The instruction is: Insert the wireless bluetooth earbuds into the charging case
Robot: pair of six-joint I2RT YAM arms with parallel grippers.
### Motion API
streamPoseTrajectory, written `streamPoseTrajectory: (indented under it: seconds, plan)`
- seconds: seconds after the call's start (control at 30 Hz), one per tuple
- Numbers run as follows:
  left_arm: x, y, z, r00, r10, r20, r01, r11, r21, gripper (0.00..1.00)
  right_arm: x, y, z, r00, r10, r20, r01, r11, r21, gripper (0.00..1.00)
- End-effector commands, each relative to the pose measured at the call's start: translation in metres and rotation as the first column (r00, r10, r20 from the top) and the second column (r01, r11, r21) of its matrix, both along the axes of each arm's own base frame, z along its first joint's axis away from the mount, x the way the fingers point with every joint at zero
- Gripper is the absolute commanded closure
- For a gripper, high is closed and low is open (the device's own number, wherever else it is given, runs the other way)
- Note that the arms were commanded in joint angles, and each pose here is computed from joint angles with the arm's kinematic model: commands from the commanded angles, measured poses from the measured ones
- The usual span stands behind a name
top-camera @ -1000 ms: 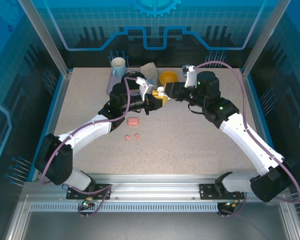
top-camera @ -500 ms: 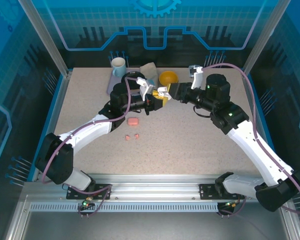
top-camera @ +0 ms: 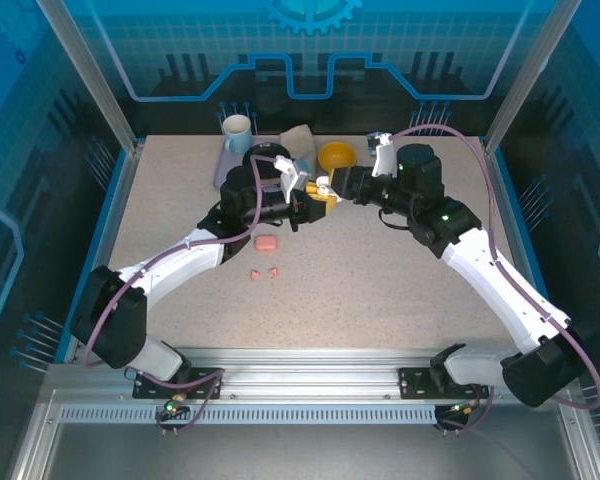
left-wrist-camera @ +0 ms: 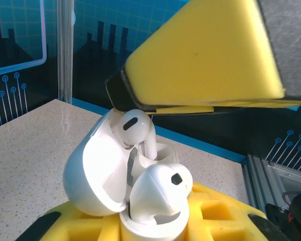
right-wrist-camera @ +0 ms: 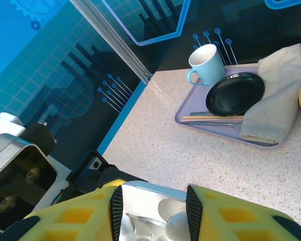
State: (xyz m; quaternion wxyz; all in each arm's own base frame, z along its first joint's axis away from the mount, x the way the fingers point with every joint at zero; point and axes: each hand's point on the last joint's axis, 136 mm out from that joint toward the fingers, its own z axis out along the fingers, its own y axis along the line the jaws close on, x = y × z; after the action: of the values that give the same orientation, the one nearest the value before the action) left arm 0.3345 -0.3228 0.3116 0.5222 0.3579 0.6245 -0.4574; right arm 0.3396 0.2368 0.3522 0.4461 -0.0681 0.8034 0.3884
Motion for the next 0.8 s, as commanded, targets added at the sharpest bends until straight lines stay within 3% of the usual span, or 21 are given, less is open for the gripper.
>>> streamPoseTrajectory:
  seconds: [0.0,0.43,0.77]
  plan:
    - [-0.01,-0.005,0.017,0.996,-0.048,0.068,0.05,0.999,-0.018,1.0,0.003,-0.001,0.014,0.999,0.014,0.033,-0.014,1.0,0.008,0.59]
    - [-0.007,-0.006,0.018,0.996,-0.049,0.075,0.05,0.999,-0.006,1.0,-0.02,0.003,0.011,0.995,0.096,0.0,-0.096,0.995,0.028,0.6]
    - [-0.009,-0.007,0.019,0.996,-0.06,0.07,0.061,0.998,-0.003,1.0,-0.017,-0.021,0.018,1.0,0.018,0.023,-0.018,1.0,0.023,0.59]
